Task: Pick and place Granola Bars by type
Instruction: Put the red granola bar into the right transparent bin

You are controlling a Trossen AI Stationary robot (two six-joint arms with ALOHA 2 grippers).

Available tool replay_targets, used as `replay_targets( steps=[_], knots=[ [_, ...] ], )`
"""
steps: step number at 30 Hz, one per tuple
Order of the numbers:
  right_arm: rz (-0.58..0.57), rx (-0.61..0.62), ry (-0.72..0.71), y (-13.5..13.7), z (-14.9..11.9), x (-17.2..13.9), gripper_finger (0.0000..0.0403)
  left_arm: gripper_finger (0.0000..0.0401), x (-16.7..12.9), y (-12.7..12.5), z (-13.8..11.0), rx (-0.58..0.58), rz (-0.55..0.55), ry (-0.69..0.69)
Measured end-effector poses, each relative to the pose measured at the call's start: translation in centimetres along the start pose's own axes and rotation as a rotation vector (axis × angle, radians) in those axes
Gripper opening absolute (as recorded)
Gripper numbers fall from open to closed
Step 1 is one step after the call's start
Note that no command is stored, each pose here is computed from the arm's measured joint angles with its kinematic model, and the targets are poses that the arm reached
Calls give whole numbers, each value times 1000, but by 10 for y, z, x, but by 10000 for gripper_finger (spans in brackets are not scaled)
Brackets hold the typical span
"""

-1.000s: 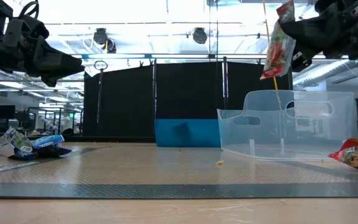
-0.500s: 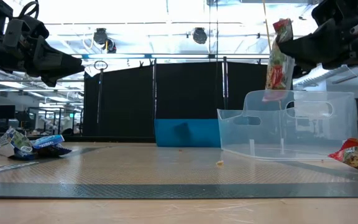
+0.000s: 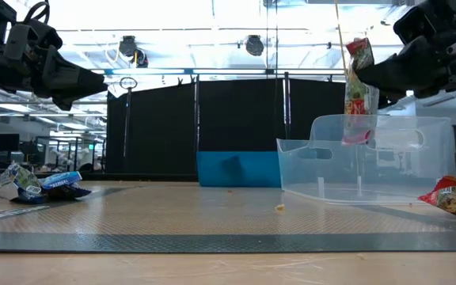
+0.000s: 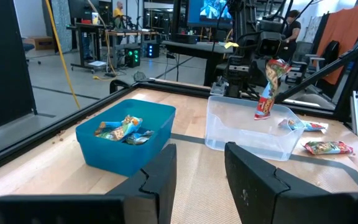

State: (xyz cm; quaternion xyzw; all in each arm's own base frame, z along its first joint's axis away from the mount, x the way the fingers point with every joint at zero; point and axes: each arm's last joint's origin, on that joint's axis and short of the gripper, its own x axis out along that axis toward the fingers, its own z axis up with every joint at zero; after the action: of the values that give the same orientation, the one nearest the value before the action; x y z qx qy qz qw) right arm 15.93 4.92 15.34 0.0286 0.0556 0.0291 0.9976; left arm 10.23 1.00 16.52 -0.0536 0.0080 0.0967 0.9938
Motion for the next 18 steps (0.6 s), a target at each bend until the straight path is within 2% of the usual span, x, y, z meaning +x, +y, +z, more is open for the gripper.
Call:
replay_targets(
  steps=[18],
  knots=[
    [-17, 28, 81, -1, -8, 0, 4, 138, 0, 0, 0, 0, 0, 0]
  ],
)
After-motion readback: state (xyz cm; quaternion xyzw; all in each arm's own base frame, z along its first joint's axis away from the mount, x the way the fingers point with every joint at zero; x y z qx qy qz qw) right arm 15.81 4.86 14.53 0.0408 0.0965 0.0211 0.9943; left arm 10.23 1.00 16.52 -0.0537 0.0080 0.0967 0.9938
